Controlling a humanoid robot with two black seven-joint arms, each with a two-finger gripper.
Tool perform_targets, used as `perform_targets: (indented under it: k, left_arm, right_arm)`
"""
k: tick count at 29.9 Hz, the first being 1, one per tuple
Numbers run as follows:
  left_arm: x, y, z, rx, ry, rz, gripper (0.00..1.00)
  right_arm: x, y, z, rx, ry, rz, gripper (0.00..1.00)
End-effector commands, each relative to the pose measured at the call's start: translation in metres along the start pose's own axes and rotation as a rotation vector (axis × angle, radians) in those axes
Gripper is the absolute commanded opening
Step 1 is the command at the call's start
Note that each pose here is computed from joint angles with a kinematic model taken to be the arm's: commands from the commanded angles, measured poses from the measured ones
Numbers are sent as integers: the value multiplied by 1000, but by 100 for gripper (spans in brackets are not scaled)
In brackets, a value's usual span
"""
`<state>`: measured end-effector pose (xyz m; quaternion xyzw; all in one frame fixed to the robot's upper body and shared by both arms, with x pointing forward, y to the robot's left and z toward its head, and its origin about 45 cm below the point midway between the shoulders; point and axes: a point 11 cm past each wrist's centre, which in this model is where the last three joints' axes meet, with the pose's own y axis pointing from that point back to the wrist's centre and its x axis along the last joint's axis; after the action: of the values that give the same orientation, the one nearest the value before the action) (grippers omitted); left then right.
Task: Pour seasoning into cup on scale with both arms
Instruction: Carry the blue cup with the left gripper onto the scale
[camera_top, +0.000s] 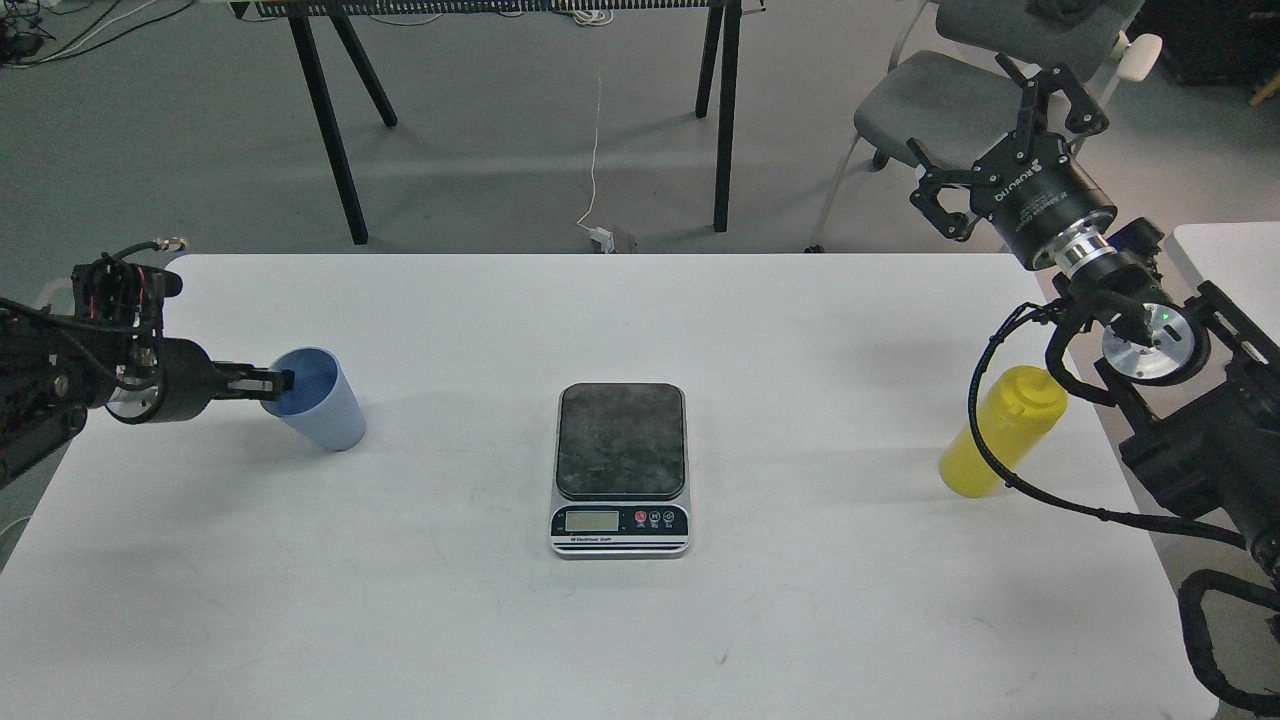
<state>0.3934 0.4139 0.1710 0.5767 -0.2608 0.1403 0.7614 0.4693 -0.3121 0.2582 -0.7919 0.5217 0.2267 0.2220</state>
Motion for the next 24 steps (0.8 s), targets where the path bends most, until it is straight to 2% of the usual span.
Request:
perform_targets:
  k: [1,7,10,15,20,24]
  left_arm:
    - [25,9,42,-115,-67,5,0]
    - [74,24,120,-237,-273,-5,0]
    - [87,15,153,-265,-366,-26,0]
    - [89,-4,205,-345,-452,-50,0]
    - [79,-23,240,-400,-503,-88,0]
    - [77,-37,251,-393,-517,-106,0]
  right_arm:
    - [0,0,0,0,0,1,100]
    - [0,0,0,0,0,1,100]
    - [1,0,-2,5,0,3,100]
    - [1,0,-4,15,-3,4,100]
    - [2,1,-8,26,-2,7,100]
    - [3,1,-8,27,-3,8,100]
